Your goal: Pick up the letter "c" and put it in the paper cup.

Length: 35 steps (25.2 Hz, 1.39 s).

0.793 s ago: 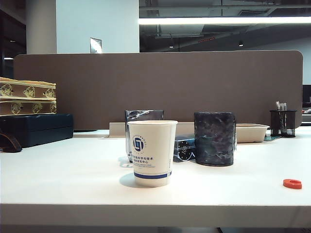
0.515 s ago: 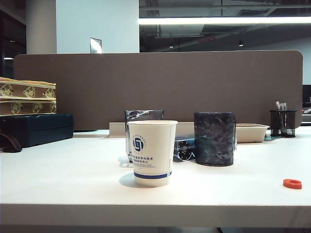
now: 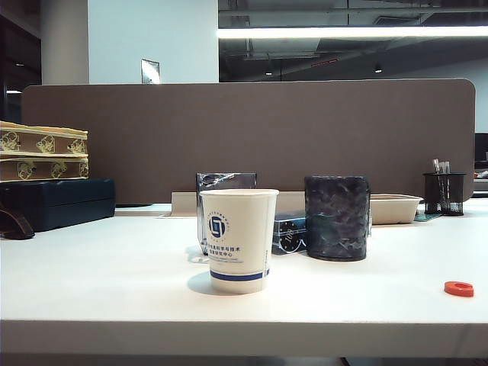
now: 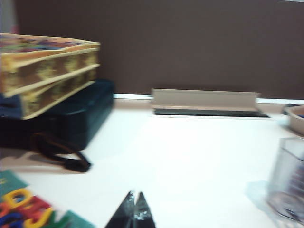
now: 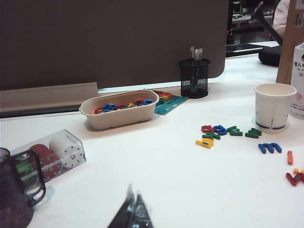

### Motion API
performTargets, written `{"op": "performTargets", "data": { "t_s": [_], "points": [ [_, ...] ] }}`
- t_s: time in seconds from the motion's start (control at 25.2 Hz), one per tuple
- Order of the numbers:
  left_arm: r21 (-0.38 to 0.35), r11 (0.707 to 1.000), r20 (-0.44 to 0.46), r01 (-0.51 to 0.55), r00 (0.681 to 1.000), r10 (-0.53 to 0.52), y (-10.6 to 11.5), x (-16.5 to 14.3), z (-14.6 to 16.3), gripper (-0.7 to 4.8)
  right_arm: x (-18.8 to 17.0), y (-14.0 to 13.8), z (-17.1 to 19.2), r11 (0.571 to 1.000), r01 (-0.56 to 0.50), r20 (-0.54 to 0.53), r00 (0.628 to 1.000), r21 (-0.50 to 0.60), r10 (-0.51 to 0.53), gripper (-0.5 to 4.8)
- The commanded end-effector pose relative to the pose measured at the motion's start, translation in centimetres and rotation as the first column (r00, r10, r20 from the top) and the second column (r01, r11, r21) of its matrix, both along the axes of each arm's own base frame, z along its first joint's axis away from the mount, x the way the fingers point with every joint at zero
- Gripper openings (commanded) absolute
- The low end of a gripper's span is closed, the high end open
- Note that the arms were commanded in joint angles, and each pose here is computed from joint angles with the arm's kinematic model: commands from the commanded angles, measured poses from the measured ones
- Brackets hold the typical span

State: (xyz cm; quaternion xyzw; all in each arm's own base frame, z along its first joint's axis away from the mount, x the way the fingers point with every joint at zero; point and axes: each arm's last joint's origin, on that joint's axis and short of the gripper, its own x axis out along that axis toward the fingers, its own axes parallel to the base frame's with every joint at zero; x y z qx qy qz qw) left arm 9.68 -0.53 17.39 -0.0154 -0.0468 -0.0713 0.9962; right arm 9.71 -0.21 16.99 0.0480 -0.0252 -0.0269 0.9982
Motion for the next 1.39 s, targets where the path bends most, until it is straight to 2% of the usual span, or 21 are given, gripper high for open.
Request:
{"op": "performTargets", "data": {
  "t_s": [0.04,0.16,0.24,0.4,0.67,0.75,0.91,1.07,1.23,1.35,1.39],
  "points": [
    [-0.003,0.998,0.033,0.063,0.997,-0.063,-0.2,-0.2,0.8,-0.04,-0.1,0.0,0.5,0.999,-0.008,0.035,0.999,0.051,0.006,-0.05],
    [-0.015,0.994,0.061,0.109,0.992,-0.108,-0.3,-0.5,2.0,-0.03,-0.3,0.0,1.6,0.997,-0.012,0.054,0.998,0.07,0.008,-0.05],
    [-0.019,0.989,0.047,0.147,0.988,-0.146,-0.4,-0.7,2.5,-0.03,-0.6,0.0,2.4,0.997,-0.021,0.061,0.998,0.076,0.016,-0.05],
    [-0.03,0.986,0.052,0.165,0.985,-0.163,-0.4,-0.9,3.1,-0.03,-1.0,0.2,3.6,0.996,-0.061,0.048,0.997,0.071,0.057,-0.05],
    [-0.008,0.972,0.037,0.234,0.972,-0.233,-0.8,-1.0,5.4,-0.02,-1.5,0.4,5.3,0.988,-0.143,0.032,0.989,0.05,0.141,-0.05],
    [0.028,0.958,0.021,0.284,0.958,-0.285,-1.1,-0.7,6.1,-0.02,-1.4,0.5,5.8,0.983,-0.175,0.023,0.984,0.048,0.174,-0.05],
    [0.064,0.944,-0.022,0.323,0.947,-0.322,-1.6,0.3,7.6,-0.02,-1.0,0.8,7.5,0.957,-0.284,-0.016,0.959,-0.049,0.284,-0.05],
    [0.085,0.928,-0.064,0.362,0.932,-0.357,-1.8,1.1,7.8,-0.02,-0.6,0.9,8.4,0.938,-0.321,-0.077,0.947,-0.129,0.313,-0.04],
    [0.143,0.928,-0.082,0.343,0.939,-0.335,-1.7,1.2,7.5,-0.02,-0.3,0.9,8.3,0.917,-0.321,-0.158,0.944,-0.235,0.29,-0.01],
    [0.161,0.948,-0.123,0.275,0.959,-0.257,-1.5,1.4,7.1,-0.03,0.0,0.8,7.8,0.918,-0.32,-0.213,0.938,-0.233,0.273,0.08],
    [0.172,0.952,-0.142,0.255,0.962,-0.232,-1.5,1.5,6.9,-0.02,0.1,0.8,7.5,0.918,-0.326,-0.241,0.932,-0.224,0.273,0.65]
  ]
}}
